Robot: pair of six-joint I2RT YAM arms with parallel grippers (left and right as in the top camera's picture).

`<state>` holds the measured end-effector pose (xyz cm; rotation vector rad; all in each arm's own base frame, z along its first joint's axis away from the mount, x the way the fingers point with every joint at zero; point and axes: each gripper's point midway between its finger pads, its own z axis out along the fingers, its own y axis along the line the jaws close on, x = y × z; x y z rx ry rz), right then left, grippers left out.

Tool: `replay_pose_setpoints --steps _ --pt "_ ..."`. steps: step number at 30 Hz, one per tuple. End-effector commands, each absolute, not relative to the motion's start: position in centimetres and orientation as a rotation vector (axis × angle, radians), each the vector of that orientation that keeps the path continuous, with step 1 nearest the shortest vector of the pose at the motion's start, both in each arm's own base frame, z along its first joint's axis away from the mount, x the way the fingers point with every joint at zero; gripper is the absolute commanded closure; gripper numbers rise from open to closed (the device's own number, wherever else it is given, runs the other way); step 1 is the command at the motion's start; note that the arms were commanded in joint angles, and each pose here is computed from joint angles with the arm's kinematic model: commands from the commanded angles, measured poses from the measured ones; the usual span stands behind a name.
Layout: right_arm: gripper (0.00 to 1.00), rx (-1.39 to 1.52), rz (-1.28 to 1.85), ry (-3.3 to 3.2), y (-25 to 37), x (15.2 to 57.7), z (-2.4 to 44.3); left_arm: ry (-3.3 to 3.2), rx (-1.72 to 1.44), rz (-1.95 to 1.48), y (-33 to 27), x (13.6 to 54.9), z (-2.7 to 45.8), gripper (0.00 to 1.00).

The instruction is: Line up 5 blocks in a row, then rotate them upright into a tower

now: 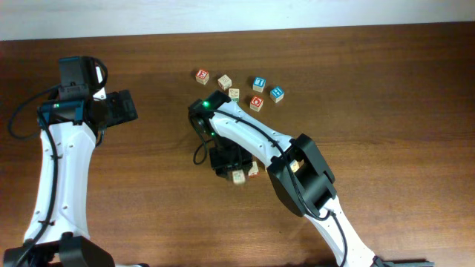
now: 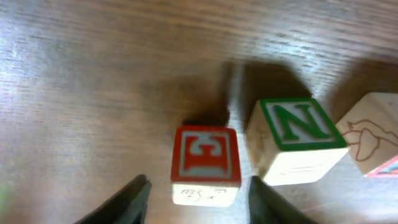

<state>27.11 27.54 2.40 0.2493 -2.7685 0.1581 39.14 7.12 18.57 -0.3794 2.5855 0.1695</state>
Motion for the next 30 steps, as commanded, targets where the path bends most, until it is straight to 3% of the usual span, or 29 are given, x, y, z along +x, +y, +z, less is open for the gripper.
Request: replay_pose_setpoints --steps 1,4,6,10,13,18,22,26,28,30 --pt "0.43 0.273 0.13 -2.738 27.5 26.8 2.2 2.569 -0.404 0.18 7.5 39.5 19.0 0.01" --pt "0.44 0.321 0.067 -2.794 28.5 28.4 3.5 2.569 -0.404 0.18 7.5 39.5 19.0 0.01" --pt "0.43 0.342 -0.04 -2.9 29.3 31.8 6.3 2.569 -0.404 0.18 7.5 39.5 19.0 0.01" --pt "0.42 0.122 -0.156 -3.274 24.9 43.4 12.7 2.569 -0.404 0.18 7.5 39.5 19.0 0.01" --pt "0.39 -0.079 -0.2 -3.367 20.4 48.6 12.0 2.569 -0.404 0.18 7.5 39.5 19.0 0.01" --pt "0.4 -0.412 -0.173 -3.287 17.6 49.4 6.3 2.568 -0.404 0.18 7.5 39.5 19.0 0.01" --pt "0.39 -0.39 -0.201 -3.307 19.7 49.2 2.7 2.568 -0.404 0.181 7.5 39.5 19.0 0.0" --pt "0.39 -0.421 -0.139 -3.355 20.1 49.6 2.3 2.568 -0.404 0.18 7.5 39.5 19.0 0.01" --pt "0.44 -0.415 -0.144 -3.36 20.4 49.6 2.3 2.568 -0.404 0.18 7.5 39.5 19.0 0.01" --pt "0.62 -0.413 -0.136 -3.352 20.3 49.4 2.3 2.568 -0.404 0.181 7.5 39.5 19.0 0.01"
